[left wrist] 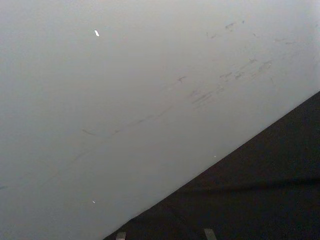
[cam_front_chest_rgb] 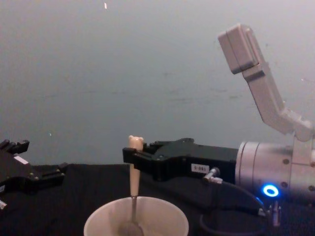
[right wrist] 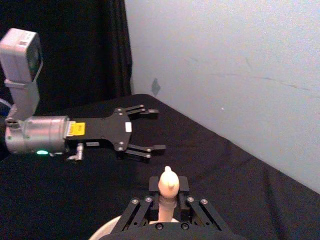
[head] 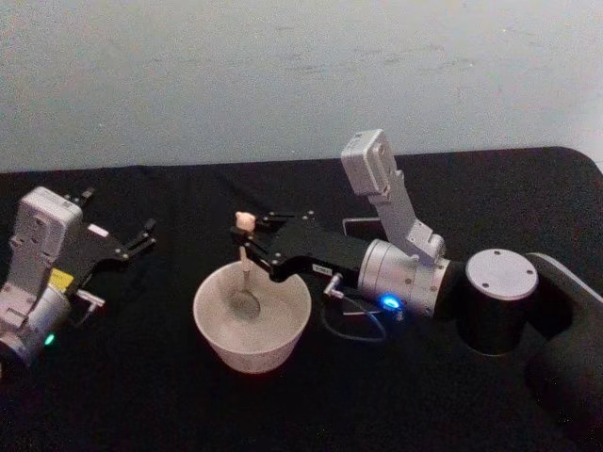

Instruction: Pick up the stirring spoon with one hand, stir inside the cup, then place it back in its original position.

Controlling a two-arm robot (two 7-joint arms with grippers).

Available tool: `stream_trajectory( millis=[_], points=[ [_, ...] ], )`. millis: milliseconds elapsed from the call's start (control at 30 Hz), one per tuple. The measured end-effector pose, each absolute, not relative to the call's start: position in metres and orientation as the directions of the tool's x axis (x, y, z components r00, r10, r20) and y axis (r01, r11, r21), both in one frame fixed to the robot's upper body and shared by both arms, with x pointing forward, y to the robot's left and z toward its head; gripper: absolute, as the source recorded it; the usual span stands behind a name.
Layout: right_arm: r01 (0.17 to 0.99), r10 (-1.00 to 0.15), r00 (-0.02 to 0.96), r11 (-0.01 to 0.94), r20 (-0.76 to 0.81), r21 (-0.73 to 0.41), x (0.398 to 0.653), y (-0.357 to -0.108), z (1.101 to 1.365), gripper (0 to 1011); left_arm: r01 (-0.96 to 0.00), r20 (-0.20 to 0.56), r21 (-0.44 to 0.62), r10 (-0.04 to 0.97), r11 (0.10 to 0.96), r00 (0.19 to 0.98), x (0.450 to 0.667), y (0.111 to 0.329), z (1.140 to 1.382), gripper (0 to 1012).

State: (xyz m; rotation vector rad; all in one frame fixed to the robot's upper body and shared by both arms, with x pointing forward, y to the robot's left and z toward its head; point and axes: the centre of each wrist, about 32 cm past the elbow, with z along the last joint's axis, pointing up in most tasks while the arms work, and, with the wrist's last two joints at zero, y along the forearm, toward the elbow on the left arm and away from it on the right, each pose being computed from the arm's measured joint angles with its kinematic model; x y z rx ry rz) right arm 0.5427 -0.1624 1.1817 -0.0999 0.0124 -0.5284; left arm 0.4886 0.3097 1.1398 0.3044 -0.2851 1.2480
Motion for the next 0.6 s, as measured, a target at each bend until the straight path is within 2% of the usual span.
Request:
stream_trajectory(
  millis=[600],
  points=[
    [0.512, -0.511, 0.859, 0.853, 0.04, -0.099, 0.536, -0.195, 1.181, 213, -0.955, 0.374, 0.07, 0.88, 0.287, 0.292, 0.489, 0.31, 1.14, 1001]
  ],
)
